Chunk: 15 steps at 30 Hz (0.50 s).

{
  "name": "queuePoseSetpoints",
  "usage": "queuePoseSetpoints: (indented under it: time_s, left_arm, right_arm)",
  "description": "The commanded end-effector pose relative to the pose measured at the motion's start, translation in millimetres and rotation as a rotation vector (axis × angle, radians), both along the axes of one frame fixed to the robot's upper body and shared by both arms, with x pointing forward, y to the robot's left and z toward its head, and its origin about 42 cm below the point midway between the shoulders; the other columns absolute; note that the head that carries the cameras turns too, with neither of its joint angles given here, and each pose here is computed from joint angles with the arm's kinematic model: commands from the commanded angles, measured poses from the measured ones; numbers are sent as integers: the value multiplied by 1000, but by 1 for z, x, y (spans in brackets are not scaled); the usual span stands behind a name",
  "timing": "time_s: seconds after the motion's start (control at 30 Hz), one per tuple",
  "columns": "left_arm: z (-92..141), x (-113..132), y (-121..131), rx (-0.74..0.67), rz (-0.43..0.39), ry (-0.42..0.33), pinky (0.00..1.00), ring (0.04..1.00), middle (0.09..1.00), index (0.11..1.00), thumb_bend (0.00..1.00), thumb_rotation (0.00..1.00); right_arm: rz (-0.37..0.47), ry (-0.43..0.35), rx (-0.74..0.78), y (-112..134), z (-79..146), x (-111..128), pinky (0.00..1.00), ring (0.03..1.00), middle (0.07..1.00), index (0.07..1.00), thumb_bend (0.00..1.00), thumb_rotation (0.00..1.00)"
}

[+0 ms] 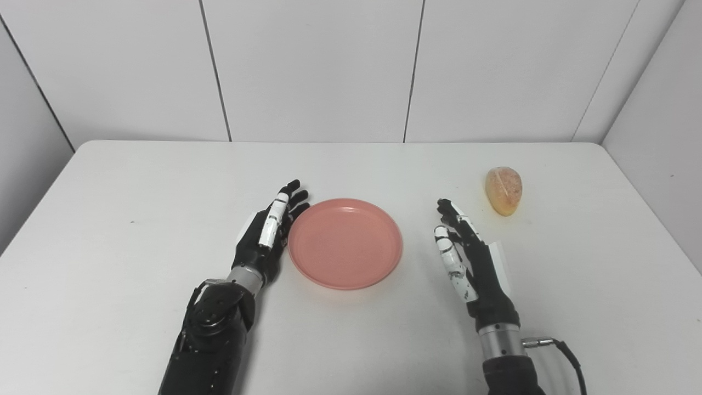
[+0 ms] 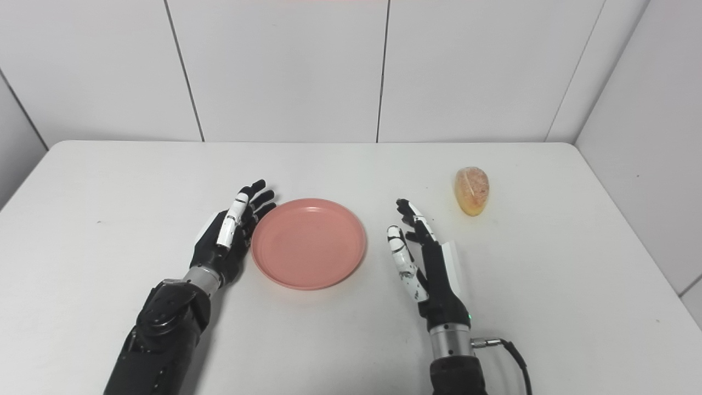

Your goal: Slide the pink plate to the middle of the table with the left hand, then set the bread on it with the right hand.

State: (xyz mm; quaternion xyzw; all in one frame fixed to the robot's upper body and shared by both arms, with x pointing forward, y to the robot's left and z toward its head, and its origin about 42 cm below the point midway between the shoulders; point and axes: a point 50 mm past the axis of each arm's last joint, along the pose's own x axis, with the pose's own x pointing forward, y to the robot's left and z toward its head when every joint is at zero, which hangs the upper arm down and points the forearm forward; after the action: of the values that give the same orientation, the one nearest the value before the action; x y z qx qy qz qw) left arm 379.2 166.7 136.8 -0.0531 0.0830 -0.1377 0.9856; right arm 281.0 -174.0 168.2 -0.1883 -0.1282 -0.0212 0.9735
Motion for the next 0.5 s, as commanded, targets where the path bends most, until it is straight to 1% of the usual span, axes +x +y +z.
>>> queuePoseSetpoints:
  time_s: [0.0, 0.13, 0.23, 0.37, 0.4, 0.47]
  left_arm:
    - [-18, -12, -14, -14, -69, 108, 922, 917, 926, 923, 330, 1000]
    - [-20, -11, -11, -20, -80, 114, 927, 922, 931, 929, 340, 1000]
    - [-21, -11, -8, -21, -84, 113, 927, 922, 930, 929, 342, 1000]
    - [-22, -10, -6, -17, -88, 109, 921, 922, 930, 932, 336, 1000]
    - [-23, -9, -5, -17, -89, 109, 918, 919, 928, 930, 337, 1000]
    - [-23, -9, -5, -18, -88, 111, 912, 914, 923, 926, 339, 1000]
  right_arm:
    - [0, -89, -11, 1, 26, 7, 777, 838, 843, 837, 323, 1000]
    - [-7, -161, -72, -5, 47, 14, 785, 847, 846, 832, 318, 1000]
    - [-28, -214, -128, -9, 63, 23, 796, 854, 850, 835, 319, 1000]
    - [-51, -260, -184, -13, 80, 34, 813, 859, 857, 846, 350, 1000]
    - [-54, -268, -189, -14, 84, 36, 811, 858, 858, 847, 353, 1000]
    - [-64, -287, -195, -18, 94, 45, 766, 832, 861, 850, 372, 1000]
